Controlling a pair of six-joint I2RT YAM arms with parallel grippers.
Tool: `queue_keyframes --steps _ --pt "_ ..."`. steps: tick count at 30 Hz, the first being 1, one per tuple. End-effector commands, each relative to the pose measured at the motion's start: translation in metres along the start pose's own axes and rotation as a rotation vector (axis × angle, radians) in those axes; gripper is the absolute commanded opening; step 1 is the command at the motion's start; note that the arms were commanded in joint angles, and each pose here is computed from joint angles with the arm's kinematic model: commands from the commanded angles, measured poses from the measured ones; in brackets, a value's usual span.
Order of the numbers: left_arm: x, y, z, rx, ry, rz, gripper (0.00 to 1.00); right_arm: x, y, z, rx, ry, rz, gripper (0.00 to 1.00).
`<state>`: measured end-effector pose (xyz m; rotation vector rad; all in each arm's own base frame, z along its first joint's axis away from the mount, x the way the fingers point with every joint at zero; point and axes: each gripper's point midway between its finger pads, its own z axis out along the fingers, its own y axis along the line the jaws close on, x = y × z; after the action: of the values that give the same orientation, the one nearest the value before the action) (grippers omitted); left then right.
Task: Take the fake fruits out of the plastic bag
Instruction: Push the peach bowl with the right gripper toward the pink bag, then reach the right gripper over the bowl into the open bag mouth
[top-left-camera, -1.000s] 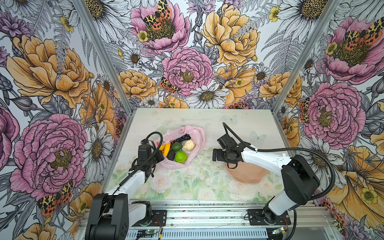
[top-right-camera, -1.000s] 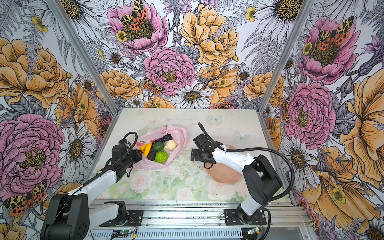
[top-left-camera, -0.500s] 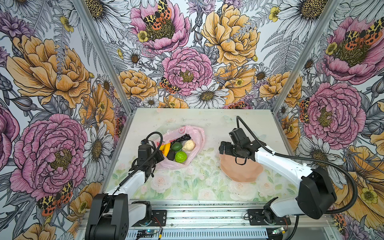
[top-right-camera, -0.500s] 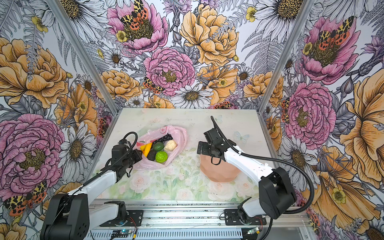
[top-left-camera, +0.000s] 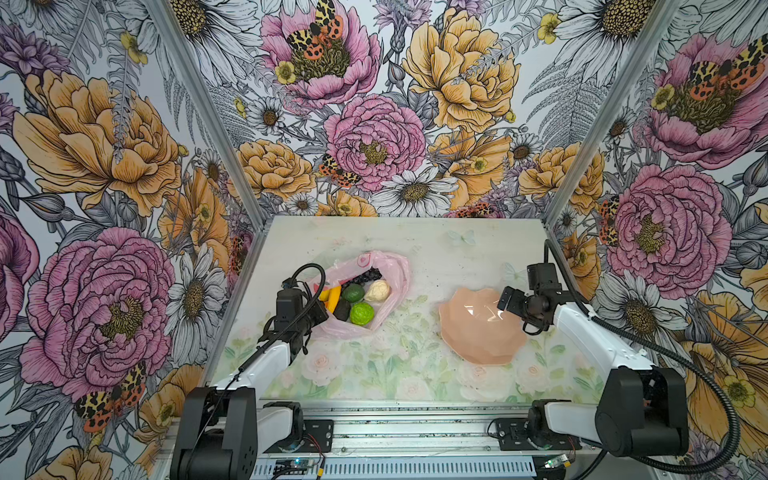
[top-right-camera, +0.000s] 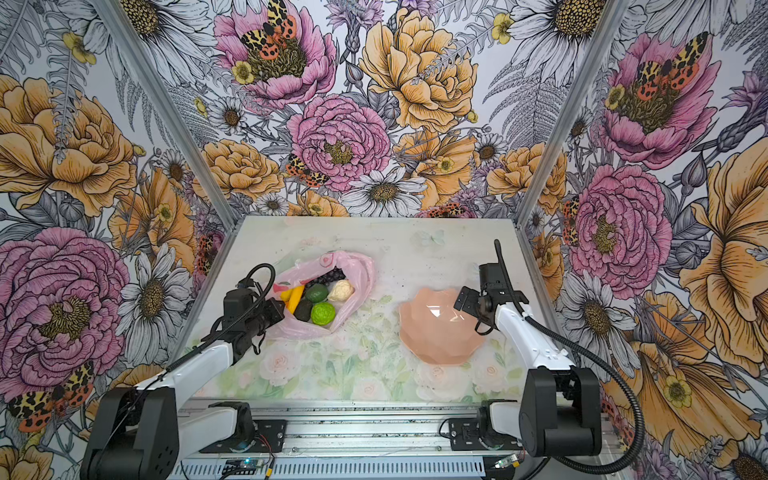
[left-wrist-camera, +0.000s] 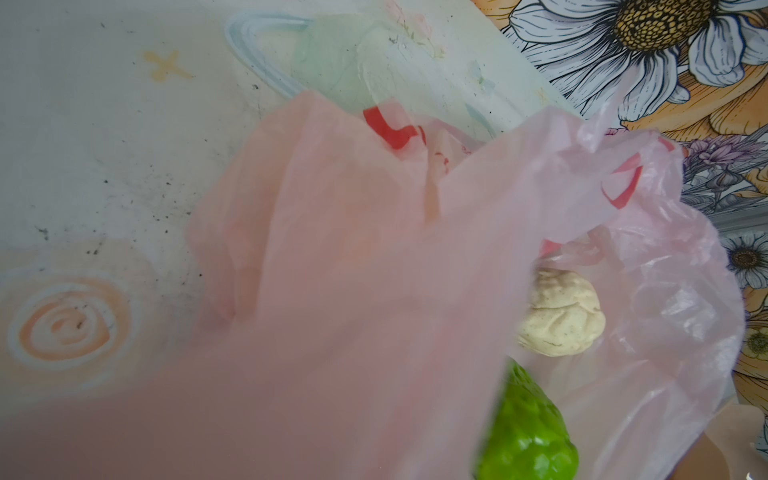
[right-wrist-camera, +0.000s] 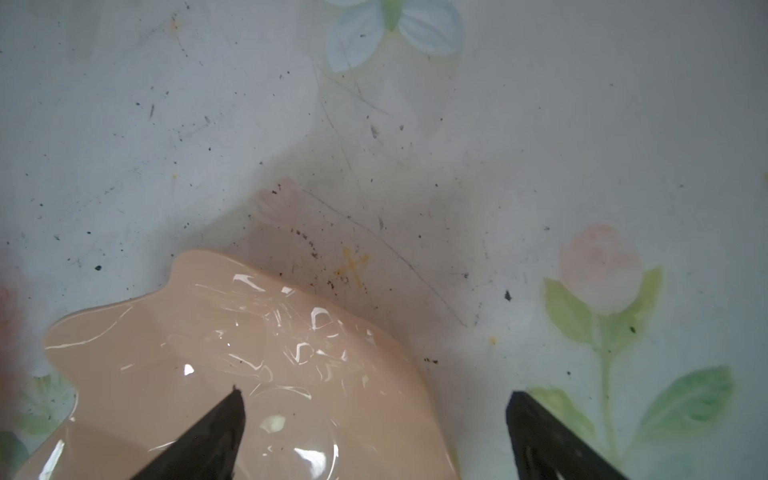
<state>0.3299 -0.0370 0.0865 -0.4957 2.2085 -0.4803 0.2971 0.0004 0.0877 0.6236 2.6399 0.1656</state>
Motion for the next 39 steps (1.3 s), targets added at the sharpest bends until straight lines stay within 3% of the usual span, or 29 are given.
queue_keyframes --steps 1,12,32,39 --pt "-0.003 -0.005 0.0 0.014 -0.012 0.025 0.16 0.009 0.003 0.004 -0.028 0.036 -0.023 1.0" --pt "-0.003 -0.006 0.0 0.014 -0.013 0.029 0.16 0.042 0.033 0.022 -0.094 0.106 -0.051 0.99" --pt "-0.003 -0.005 -0.002 0.011 -0.021 0.03 0.16 0.079 0.157 0.033 -0.236 0.143 -0.252 1.0" --pt "-0.004 -0.006 -0.003 0.012 -0.023 0.032 0.16 0.078 0.16 0.029 -0.227 0.116 -0.286 0.99"
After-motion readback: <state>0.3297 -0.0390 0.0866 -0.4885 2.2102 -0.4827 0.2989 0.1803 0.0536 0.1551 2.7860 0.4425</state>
